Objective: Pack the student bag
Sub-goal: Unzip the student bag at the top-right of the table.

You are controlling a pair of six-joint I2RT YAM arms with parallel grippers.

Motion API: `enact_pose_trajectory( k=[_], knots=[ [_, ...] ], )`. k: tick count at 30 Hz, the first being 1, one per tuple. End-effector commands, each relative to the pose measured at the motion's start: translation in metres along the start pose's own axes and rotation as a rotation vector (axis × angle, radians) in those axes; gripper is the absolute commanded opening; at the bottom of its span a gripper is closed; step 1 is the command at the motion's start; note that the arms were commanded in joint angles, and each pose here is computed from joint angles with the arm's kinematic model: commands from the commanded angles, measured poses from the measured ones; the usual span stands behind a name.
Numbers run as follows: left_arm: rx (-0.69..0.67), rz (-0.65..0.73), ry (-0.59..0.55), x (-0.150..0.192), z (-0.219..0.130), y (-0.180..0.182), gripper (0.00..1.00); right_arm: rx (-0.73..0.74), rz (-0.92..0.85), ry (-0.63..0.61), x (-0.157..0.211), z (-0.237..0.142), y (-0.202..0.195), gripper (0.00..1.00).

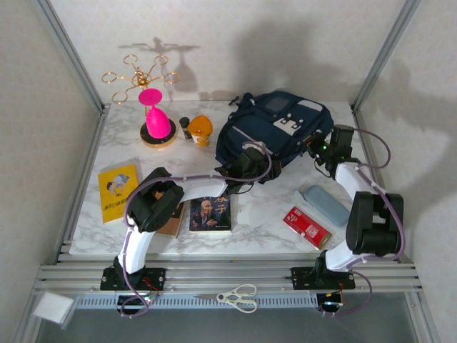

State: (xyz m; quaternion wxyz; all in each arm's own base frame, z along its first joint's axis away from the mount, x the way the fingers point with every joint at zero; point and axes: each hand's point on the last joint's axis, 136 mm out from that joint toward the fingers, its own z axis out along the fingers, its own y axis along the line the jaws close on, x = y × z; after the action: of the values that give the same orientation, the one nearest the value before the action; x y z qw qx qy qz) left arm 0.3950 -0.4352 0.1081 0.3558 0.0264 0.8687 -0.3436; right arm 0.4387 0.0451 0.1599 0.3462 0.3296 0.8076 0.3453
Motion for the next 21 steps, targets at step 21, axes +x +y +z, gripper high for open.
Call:
enact_pose_trajectory(
  k=[21],
  knots=[
    [0.065, 0.088, 0.089, 0.032, -0.076, -0.085, 0.69, -0.081, 0.345, 0.002, 0.026, -0.039, 0.046, 0.0]
  ],
)
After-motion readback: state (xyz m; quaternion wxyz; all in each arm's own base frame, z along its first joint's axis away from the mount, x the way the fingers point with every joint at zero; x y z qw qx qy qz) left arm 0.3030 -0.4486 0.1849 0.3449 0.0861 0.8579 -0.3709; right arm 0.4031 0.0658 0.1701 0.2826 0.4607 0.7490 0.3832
